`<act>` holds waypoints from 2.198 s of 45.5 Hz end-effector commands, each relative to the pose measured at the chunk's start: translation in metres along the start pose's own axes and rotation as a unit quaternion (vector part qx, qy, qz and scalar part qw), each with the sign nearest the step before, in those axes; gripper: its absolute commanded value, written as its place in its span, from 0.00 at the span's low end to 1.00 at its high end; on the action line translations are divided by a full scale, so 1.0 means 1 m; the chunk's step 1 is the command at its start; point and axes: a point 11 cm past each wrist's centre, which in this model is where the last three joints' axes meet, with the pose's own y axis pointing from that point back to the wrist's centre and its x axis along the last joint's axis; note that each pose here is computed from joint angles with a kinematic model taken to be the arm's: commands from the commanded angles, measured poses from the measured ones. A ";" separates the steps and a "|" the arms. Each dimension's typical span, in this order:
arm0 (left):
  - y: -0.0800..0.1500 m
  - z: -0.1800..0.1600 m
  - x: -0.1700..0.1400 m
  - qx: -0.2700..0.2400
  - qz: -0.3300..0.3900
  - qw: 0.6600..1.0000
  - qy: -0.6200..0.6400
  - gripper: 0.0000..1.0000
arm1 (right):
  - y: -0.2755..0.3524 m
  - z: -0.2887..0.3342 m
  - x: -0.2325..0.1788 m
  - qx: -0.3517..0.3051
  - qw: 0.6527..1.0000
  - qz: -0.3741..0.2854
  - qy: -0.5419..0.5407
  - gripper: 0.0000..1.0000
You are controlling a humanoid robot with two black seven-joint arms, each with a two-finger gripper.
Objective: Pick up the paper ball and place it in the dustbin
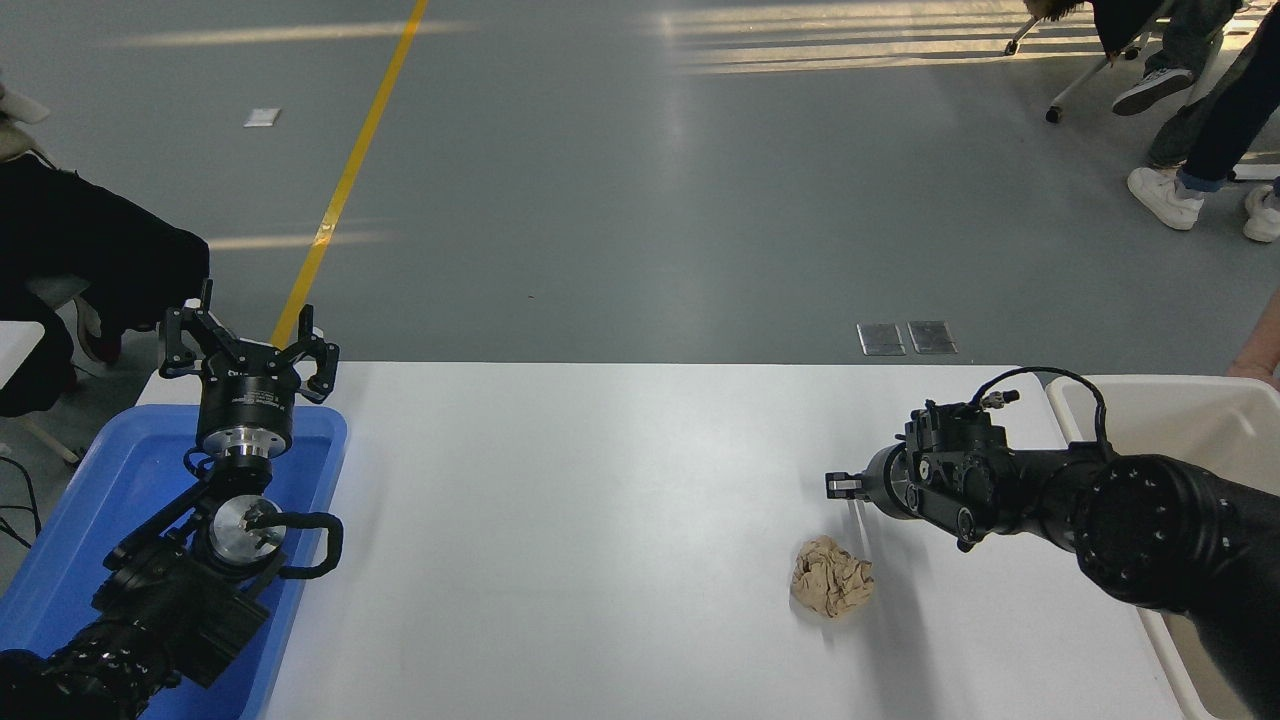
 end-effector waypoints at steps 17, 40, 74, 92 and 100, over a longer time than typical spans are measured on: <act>0.000 0.000 0.000 0.000 -0.001 1.000 0.000 0.99 | 0.005 -0.007 0.005 0.007 1.000 -0.004 0.004 0.00; 0.000 0.000 0.000 0.000 -0.001 1.000 0.000 0.99 | 0.204 -0.025 0.112 0.071 0.996 -0.051 0.027 0.00; 0.000 0.000 0.000 0.000 -0.001 1.000 0.000 0.99 | 0.379 -0.006 0.121 0.054 0.994 -0.078 0.055 0.00; 0.000 0.001 0.000 -0.001 -0.001 1.000 0.000 0.99 | 0.382 -0.034 0.112 0.048 0.991 -0.096 0.078 1.00; 0.000 0.001 0.000 -0.001 -0.001 1.000 0.000 0.99 | 0.376 -0.050 0.110 0.050 0.989 -0.107 0.084 1.00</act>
